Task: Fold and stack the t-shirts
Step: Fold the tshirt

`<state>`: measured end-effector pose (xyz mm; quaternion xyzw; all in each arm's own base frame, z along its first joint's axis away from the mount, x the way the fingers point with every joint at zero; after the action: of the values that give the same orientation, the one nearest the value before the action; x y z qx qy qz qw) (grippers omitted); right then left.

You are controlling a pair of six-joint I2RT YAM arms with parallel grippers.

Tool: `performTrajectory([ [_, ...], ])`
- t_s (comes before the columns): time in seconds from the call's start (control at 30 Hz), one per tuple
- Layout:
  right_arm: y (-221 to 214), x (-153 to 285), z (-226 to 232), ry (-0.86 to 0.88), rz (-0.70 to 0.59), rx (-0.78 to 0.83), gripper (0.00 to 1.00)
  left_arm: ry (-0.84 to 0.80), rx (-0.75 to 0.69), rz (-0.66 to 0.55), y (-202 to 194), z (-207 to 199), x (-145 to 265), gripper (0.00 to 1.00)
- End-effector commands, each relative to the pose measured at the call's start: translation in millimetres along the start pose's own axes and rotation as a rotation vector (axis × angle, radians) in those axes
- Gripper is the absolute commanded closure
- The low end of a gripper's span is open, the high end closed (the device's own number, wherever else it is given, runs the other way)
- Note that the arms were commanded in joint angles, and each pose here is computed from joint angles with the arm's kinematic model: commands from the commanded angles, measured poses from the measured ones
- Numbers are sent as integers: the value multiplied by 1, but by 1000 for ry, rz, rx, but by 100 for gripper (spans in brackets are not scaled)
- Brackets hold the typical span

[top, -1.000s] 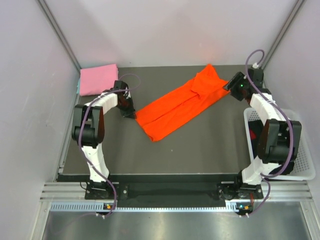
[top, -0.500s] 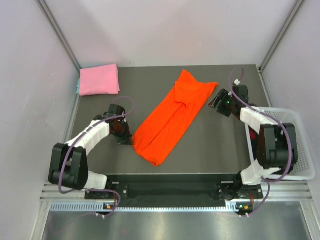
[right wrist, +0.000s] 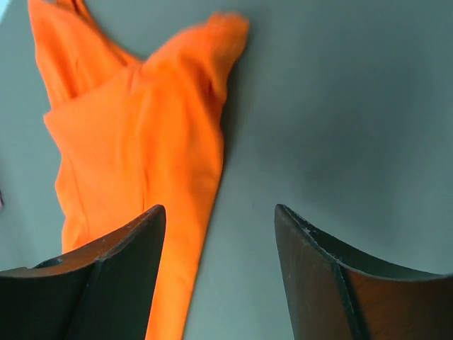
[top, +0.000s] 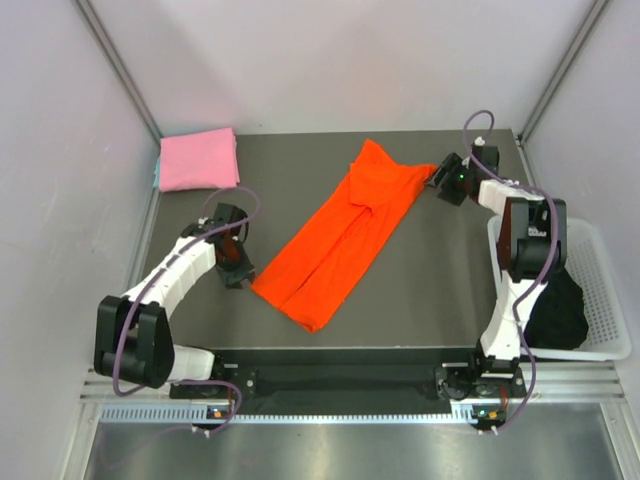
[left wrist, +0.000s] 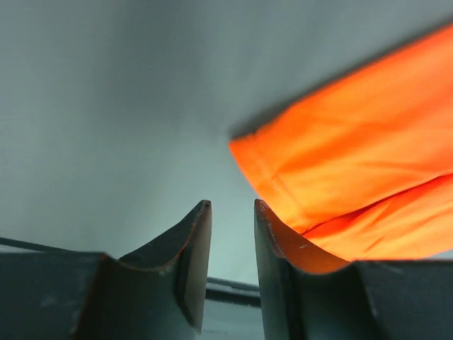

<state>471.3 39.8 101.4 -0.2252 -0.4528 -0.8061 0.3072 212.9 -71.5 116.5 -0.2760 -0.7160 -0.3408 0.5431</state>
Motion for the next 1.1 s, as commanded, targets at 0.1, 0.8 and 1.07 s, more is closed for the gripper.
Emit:
performTrajectory([
  [0.1,41,-29,9,72,-83,-42,38,-14,6,-193,42,-22,37,64],
  [0.8,94,-101,-7,136,-257,-141,92,-275,-158,-75,67,-96,17,51],
  [1.07,130,-118,-20,154,-241,-106,70,-290,-270,111,60,-110,-12,49],
])
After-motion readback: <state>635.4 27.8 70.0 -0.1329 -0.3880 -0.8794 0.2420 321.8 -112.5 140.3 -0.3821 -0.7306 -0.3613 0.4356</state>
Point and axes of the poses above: each gripper's point midway between its finger pads, its own x axis back along the fingers, its own z axis along the line the jaws close on, y = z × x, the point moved 6 cm from there along x, back along the fingers, and after that the axes turned 11 degrees about x, right-handed, at the moved point
